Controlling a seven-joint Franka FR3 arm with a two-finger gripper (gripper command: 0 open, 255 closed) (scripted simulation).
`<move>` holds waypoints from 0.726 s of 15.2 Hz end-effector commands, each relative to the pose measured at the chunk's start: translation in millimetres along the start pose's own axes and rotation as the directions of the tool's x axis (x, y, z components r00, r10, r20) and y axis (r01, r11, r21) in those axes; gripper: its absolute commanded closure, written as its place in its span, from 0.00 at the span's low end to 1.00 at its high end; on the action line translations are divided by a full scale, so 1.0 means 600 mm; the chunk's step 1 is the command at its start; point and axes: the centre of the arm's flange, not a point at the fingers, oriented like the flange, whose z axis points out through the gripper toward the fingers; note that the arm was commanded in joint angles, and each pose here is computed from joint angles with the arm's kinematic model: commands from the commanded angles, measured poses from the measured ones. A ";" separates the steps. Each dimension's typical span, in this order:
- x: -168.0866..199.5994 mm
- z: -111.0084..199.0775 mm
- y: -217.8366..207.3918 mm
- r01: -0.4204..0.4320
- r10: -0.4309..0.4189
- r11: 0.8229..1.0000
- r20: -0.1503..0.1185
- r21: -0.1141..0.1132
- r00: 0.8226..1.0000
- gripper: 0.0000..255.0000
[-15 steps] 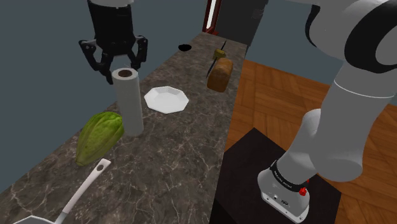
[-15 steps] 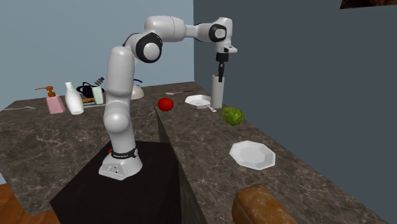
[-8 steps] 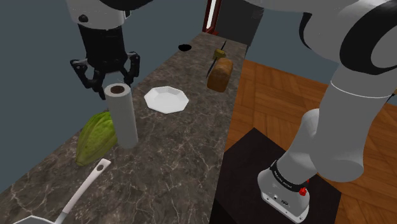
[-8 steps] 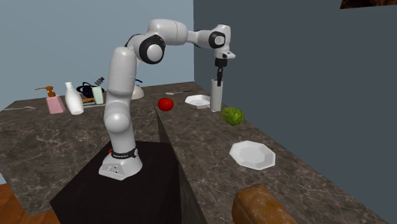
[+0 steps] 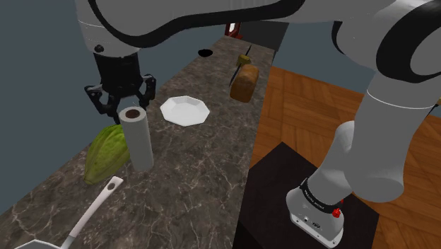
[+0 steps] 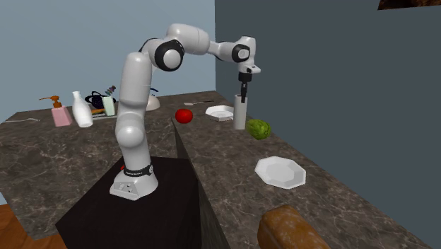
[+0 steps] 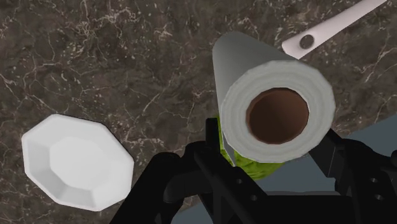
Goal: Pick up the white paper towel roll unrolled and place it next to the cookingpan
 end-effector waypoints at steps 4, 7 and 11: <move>0.001 0.044 0.001 0.000 0.000 1.000 -0.001 0.000 1.000 1.00; 0.002 0.071 0.001 0.000 0.000 1.000 -0.001 0.000 1.000 1.00; 0.002 0.103 0.001 0.000 0.000 1.000 -0.001 0.000 1.000 1.00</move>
